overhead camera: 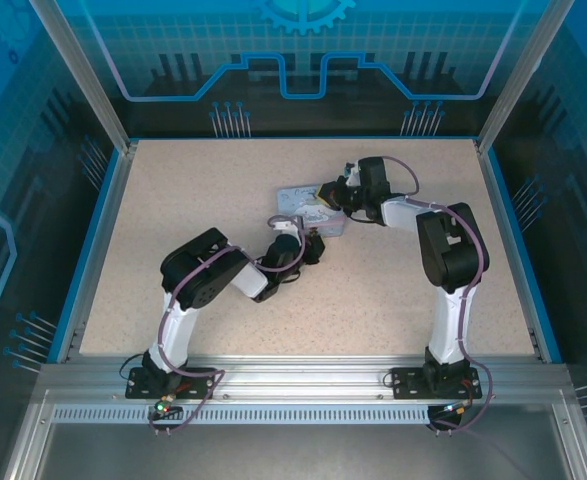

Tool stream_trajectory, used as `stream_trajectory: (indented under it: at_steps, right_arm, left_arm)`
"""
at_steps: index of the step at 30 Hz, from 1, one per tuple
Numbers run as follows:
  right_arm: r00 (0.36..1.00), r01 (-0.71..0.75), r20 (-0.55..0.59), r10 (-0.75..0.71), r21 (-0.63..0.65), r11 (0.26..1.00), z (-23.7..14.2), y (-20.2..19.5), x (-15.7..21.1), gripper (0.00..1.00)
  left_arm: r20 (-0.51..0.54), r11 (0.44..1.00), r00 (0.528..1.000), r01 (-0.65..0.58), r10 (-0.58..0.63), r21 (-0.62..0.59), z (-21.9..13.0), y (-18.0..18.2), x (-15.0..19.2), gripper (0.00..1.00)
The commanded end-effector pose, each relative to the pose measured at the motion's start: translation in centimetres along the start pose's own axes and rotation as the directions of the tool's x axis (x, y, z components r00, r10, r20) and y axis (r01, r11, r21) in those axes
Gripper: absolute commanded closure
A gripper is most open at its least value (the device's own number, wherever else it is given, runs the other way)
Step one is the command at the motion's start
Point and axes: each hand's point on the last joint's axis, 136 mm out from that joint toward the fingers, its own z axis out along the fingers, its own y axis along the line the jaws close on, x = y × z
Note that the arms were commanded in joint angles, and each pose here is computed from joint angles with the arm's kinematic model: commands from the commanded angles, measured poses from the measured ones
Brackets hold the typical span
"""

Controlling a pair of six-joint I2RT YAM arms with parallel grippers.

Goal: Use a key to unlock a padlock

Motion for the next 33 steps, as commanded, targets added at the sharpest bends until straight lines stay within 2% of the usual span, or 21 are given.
stream_trajectory:
  at_steps: [1, 8, 13, 24, 33]
  right_arm:
    - [1.000, 0.012, -0.011, -0.012, 0.016, 1.000, -1.6, 0.9, -0.1, 1.00]
    - [0.998, 0.036, 0.059, -0.034, -0.025, 0.999, -5.6, 4.0, -2.7, 1.00]
    - [0.996, 0.056, 0.068, -0.052, -0.057, 0.997, -7.9, 5.1, -2.1, 1.00]
    - [0.997, 0.080, -0.001, -0.081, -0.157, 0.984, -12.6, 5.1, 4.9, 1.00]
    - [0.999, 0.032, -0.015, -0.034, -0.131, 0.991, -15.2, 1.4, 11.1, 1.00]
  left_arm:
    - [-0.062, 1.000, 0.998, 0.029, -0.028, 0.006, -1.0, -0.4, 0.7, 1.00]
    - [-0.164, 0.994, 0.980, 0.112, -0.111, -0.003, -2.3, -1.5, 1.2, 1.00]
    - [-0.212, 0.982, 0.959, 0.183, -0.189, -0.047, -3.1, -1.8, 1.5, 1.00]
    - [-0.203, 0.942, 0.920, 0.330, -0.335, -0.059, -4.2, -2.0, 0.2, 1.00]
    - [-0.187, 0.911, 0.894, 0.412, -0.408, -0.021, -5.0, -3.2, -0.9, 1.00]
